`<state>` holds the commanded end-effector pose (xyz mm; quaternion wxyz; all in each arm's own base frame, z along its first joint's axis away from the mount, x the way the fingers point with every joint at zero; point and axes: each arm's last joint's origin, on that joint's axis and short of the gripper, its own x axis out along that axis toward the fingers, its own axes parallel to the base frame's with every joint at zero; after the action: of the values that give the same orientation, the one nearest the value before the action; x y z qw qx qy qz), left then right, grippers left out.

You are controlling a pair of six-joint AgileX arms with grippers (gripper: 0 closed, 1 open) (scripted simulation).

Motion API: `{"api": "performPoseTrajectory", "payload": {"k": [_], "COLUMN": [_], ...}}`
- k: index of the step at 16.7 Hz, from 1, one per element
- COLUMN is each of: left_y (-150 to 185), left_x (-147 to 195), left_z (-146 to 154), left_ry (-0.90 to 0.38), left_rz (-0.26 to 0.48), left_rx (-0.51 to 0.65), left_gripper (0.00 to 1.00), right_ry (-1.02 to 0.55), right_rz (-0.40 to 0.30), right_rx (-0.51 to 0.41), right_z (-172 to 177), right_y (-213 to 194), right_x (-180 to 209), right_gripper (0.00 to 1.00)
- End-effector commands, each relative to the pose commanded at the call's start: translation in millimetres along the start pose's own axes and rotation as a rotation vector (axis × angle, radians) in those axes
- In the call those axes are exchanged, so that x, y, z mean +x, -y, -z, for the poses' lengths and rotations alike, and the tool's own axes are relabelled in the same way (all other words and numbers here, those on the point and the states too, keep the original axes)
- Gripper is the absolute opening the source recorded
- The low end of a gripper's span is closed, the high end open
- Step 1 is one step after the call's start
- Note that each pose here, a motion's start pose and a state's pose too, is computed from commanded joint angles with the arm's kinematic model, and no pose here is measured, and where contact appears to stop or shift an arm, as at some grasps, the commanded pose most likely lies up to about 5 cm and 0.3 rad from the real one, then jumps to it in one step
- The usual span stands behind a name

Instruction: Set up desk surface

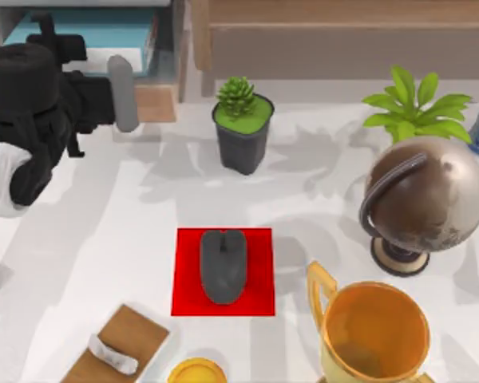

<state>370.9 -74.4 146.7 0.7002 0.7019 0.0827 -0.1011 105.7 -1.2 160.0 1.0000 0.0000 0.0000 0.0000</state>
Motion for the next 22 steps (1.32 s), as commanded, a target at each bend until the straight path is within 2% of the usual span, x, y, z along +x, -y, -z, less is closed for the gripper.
{"api": "performPoseTrajectory", "payload": {"k": [2,15,22], "left_y": [0.0,0.0,0.0], "left_x": [0.0,0.0,0.0], "left_z": [0.0,0.0,0.0], "left_ry": [0.000,0.000,0.000], "left_rz": [0.000,0.000,0.000], "left_rx": [0.000,0.000,0.000], "left_gripper": [0.00,0.98,1.00], "right_ry": [0.000,0.000,0.000], "right_rz": [0.000,0.000,0.000], "right_rx": [0.000,0.000,0.000], "right_z": [0.0,0.0,0.0], "right_y": [0.0,0.0,0.0], "right_x": [0.0,0.0,0.0], "right_gripper": [1.00,1.00,1.00]}}
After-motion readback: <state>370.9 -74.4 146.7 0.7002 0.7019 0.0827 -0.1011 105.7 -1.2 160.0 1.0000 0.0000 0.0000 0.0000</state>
